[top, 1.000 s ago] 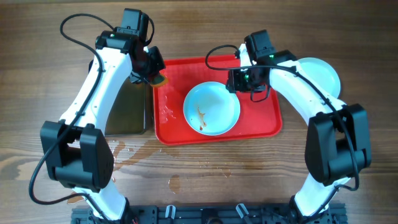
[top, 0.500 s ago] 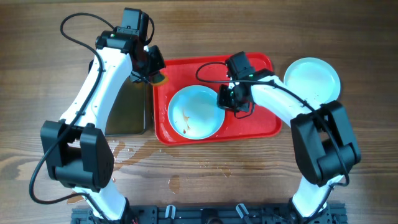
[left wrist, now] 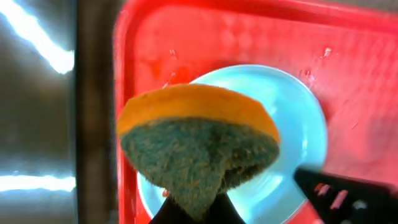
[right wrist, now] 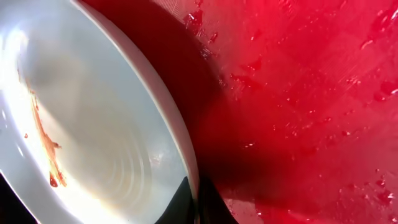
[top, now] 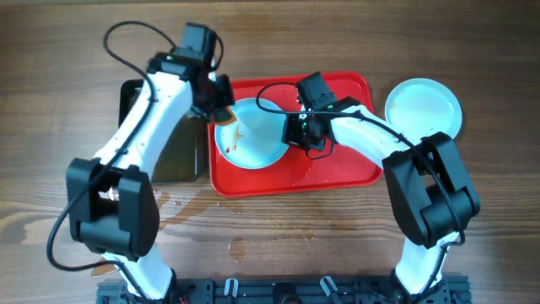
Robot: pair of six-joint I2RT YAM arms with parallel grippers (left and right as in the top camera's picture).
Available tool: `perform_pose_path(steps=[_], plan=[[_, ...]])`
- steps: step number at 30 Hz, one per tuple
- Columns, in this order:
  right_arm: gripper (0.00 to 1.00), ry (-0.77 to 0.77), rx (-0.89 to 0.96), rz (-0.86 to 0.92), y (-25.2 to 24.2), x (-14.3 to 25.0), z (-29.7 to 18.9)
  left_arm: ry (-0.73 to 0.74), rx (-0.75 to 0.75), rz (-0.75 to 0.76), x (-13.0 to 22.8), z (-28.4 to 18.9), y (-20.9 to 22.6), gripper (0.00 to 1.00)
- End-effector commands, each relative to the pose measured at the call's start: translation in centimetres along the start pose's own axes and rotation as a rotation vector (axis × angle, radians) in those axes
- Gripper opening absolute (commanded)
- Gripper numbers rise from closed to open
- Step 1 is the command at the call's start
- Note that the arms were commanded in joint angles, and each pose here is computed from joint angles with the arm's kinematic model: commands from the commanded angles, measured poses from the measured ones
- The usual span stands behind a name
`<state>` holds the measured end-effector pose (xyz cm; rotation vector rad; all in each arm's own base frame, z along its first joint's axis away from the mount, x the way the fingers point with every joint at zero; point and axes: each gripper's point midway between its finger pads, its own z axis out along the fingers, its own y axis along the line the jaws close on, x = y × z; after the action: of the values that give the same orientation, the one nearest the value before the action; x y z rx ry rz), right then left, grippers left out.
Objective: Clean dirty plates on tray and stack at the side
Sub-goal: 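Scrub the third plate with the sponge in the left gripper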
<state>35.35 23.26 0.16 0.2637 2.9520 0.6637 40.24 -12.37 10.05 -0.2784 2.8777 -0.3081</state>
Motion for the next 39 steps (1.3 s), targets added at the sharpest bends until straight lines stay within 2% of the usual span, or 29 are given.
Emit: perform_pose_path(steps=[1, 2, 4, 8, 13, 15, 20, 21, 24, 27, 29, 31, 33, 34, 37, 39], plan=[[0.04, 0.040, -0.007, -0.019, -1.1, 0.2, 0.8, 0.104, 0.021, 0.275, 4.3, 4.4, 0.2, 0.04], [0.04, 0.039, -0.012, -0.015, -1.2, 0.1, 0.7, 0.129, 0.077, 0.361, 5.5, 5.0, -0.4, 0.04], [0.04, 0.040, -0.018, -0.009, -1.4, -0.1, 0.6, 0.119, 0.090, 0.425, 6.1, 6.1, -0.2, 0.04], [0.04, 0.039, -0.018, -0.015, -1.4, -0.2, 0.6, 0.048, 0.048, 0.435, 5.8, 8.3, 1.0, 0.04], [0.04, 0.039, -0.019, -0.016, -1.4, -0.2, 0.6, 0.060, 0.046, 0.429, 6.7, 11.0, 1.6, 0.04], [0.04, 0.039, -0.019, -0.018, -1.4, -0.2, 0.6, 0.051, 0.084, 0.447, 6.8, 11.5, 0.4, 0.04], [0.04, 0.037, -0.020, -0.026, -1.4, -0.2, 0.6, -0.142, 0.157, 0.510, 3.5, 11.3, -3.7, 0.04], [0.04, 0.037, -0.020, -0.026, -1.4, -0.2, 0.6, -0.182, 0.130, 0.501, 2.6, 11.2, -3.6, 0.04], [0.04, 0.036, -0.020, -0.031, -1.4, -0.3, 0.6, -0.291, -0.115, 0.319, -0.3, 11.2, 0.6, 0.04], [0.05, 0.036, -0.020, -0.031, -1.4, -0.3, 0.6, -0.241, -0.163, 0.204, 1.0, 11.6, 2.0, 0.04], [0.05, 0.036, -0.020, -0.033, -1.4, -0.3, 0.6, -0.080, -0.100, 0.203, 4.5, 12.2, 1.7, 0.04], [0.04, 0.037, -0.020, -0.033, -1.4, -0.2, 0.6, 0.122, 0.031, 0.239, 8.9, 12.1, 0.3, 0.04], [0.04, 0.041, -0.027, -0.033, -1.3, -0.2, 0.6, 0.265, 0.195, 0.264, 11.8, 11.0, -2.0, 0.04], [0.04, 0.041, -0.027, -0.034, -1.3, -0.2, 0.6, 0.328, 0.344, 0.309, 13.1, 9.9, -4.1, 0.04], [0.04, 0.043, -0.026, -0.034, -1.3, -0.1, 0.6, 0.296, 0.393, 0.348, 12.4, 9.8, -4.7, 0.04], [0.04, 0.043, -0.025, -0.033, -1.3, -0.1, 0.6, 0.197, 0.392, 0.338, 9.7, 10.1, -4.6, 0.04]])
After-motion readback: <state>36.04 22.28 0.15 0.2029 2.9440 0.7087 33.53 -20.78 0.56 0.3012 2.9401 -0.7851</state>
